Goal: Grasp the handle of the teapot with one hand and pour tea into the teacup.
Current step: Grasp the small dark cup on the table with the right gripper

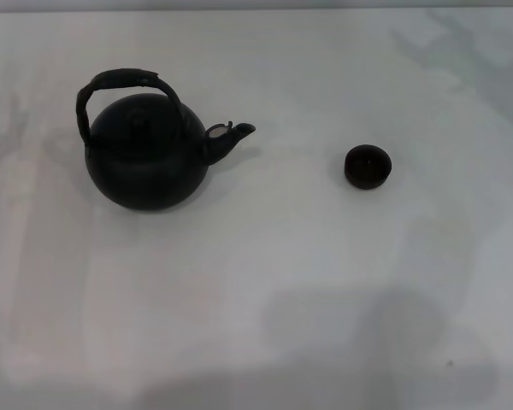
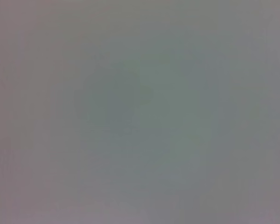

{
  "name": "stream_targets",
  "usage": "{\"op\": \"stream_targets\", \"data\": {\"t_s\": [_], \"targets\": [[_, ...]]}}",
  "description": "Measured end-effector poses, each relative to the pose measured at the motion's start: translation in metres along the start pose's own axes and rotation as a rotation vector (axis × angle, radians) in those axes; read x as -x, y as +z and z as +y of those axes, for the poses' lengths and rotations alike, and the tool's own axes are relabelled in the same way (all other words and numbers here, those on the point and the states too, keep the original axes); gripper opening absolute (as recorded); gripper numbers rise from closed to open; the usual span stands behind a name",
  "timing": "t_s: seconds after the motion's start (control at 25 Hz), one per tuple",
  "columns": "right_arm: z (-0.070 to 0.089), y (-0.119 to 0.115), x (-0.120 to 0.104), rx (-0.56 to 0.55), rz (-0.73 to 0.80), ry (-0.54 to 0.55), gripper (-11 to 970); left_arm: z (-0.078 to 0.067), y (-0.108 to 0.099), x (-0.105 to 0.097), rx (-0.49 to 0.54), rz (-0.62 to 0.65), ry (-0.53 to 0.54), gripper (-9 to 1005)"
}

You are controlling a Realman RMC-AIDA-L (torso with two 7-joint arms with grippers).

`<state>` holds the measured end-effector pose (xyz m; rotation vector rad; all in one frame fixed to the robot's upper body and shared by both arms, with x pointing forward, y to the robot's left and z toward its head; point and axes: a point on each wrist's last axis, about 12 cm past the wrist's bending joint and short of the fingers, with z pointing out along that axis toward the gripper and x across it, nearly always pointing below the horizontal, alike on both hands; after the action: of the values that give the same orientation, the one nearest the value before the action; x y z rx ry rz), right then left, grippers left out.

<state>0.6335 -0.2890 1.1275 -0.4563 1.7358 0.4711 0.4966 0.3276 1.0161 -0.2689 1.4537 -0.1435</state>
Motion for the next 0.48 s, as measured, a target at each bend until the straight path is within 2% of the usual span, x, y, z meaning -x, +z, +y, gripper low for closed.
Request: {"op": "stream_targets", "data": {"t_s": [0.24, 0.32, 0.36, 0.48], "targets": [[0.027, 0.013, 0.03, 0.187, 0.24, -0.14, 840, 0.0, 0.001, 0.0, -0.002, -0.002, 0.001, 888], [0.043, 0.021, 0.039, 0.244, 0.38, -0.206, 840, -0.001, 0.002, 0.001, -0.004, -0.003, 0.002, 888], [0.043, 0.021, 0.039, 0.244, 0.38, -0.206, 840, -0.001, 0.002, 0.001, -0.004, -0.003, 0.002, 888], [0.061, 0.03, 0.045, 0.264, 0.533, -0.287, 840, -0.001, 0.003, 0.001, -0.006, -0.005, 0.002, 887]]}}
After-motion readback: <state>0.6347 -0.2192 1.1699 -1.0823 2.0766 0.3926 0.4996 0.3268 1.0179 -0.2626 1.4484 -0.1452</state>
